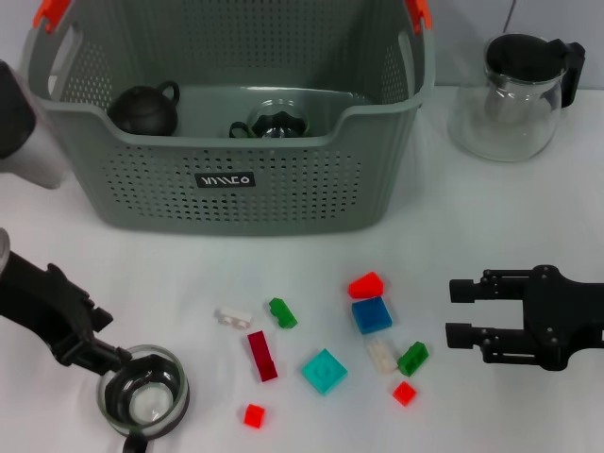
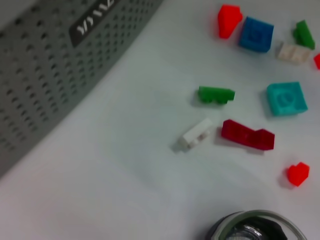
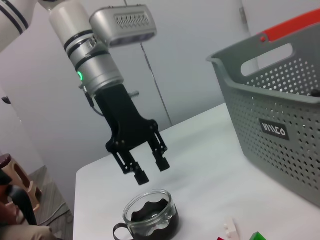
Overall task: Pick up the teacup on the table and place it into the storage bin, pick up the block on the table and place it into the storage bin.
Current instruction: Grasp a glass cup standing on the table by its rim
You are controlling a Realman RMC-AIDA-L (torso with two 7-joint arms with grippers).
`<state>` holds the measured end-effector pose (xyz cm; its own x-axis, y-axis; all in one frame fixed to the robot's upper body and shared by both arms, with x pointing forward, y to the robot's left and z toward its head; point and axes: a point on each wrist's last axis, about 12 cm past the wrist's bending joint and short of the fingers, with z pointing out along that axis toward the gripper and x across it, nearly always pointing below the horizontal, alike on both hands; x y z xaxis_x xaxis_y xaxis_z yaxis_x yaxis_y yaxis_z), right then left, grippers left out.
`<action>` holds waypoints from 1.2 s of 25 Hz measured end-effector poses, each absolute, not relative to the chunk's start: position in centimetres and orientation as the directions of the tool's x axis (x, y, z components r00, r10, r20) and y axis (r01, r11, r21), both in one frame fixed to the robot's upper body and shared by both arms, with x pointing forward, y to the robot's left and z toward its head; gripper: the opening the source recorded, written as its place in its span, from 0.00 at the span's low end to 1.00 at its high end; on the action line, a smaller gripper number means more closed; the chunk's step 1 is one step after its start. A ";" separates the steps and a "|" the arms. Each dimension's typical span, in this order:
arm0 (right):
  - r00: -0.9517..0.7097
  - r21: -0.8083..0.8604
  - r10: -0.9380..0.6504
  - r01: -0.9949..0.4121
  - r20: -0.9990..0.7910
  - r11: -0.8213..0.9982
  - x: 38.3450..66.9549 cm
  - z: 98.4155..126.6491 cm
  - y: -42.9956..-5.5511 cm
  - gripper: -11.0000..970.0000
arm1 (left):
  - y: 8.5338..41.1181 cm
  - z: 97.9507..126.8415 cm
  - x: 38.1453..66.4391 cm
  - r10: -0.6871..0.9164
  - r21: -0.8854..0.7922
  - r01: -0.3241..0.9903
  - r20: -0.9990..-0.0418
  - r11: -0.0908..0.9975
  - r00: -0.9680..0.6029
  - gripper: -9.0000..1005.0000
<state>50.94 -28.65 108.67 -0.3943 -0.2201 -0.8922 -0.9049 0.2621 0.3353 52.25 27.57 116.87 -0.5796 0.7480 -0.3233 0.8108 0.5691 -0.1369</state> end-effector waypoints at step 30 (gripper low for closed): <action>-0.392 0.331 -0.221 -0.905 -0.893 0.266 50.9 108.6 -28.8 0.68 | 25.4 112.9 54.1 0.768 -0.155 0.799 -0.221 0.581 -0.602 0.31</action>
